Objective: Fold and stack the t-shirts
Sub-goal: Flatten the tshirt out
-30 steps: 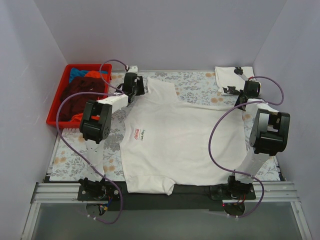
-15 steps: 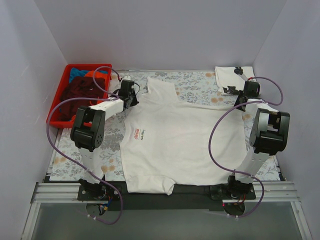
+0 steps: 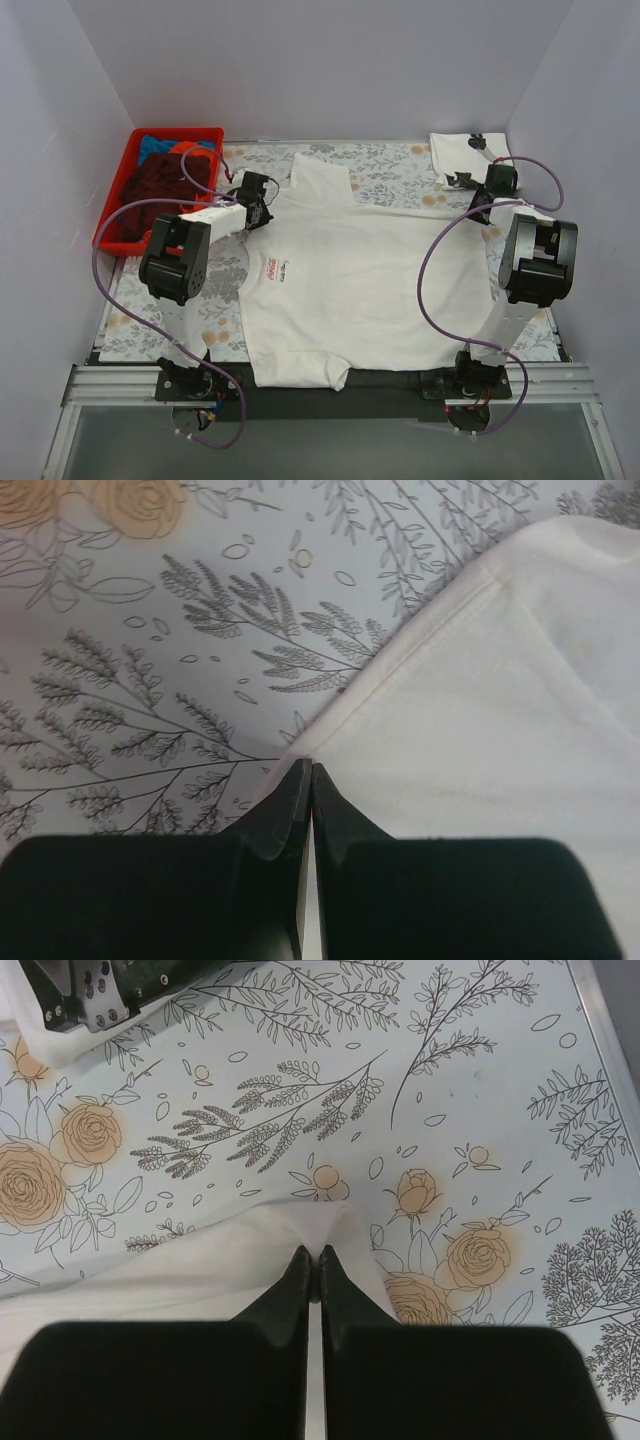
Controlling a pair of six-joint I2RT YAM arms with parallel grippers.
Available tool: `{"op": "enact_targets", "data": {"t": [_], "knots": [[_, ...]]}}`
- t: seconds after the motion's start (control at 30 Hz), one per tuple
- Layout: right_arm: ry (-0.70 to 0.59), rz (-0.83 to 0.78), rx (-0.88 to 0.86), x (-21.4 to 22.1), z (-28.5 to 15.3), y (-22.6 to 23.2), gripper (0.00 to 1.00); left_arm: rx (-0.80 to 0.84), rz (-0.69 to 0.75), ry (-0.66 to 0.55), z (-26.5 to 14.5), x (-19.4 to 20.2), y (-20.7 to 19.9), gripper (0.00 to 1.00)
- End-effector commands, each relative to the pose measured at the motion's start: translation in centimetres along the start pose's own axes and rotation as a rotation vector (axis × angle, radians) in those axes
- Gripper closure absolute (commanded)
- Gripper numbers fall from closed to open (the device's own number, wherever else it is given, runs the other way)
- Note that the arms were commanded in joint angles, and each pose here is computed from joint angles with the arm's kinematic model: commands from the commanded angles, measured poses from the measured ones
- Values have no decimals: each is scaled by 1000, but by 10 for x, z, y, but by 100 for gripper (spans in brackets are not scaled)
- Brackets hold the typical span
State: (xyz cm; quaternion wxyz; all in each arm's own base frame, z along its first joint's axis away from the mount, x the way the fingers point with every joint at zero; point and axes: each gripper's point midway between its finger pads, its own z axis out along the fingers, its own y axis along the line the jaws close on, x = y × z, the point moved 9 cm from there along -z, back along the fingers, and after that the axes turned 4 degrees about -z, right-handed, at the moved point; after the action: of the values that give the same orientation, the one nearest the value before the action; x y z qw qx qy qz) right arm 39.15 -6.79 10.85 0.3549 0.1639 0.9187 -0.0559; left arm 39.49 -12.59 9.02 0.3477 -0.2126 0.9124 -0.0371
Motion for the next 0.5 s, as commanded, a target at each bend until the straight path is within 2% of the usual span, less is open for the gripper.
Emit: {"op": "enact_targets", "data": {"t": [0.0,0.1,0.3,0.4,0.43,0.47], "knots": [[-2,15,-7,1,6,0,99,-241,-13,24,-9,17,37,100],[-5,15,-17,-2,7,1,99,-245,-22,-3,-9,10,34,100],[-21,6,-52,-10,8,4,99,-146,14,-85,-2,-25,5,87],[-32,-7,-62,-15,7,5,99,-123,35,-122,2,-44,-9,74],[-32,-12,-62,-15,7,5,99,-108,33,-134,1,-51,-14,65],[-34,-18,-62,-15,6,5,99,-88,36,-135,0,-54,-17,62]]}}
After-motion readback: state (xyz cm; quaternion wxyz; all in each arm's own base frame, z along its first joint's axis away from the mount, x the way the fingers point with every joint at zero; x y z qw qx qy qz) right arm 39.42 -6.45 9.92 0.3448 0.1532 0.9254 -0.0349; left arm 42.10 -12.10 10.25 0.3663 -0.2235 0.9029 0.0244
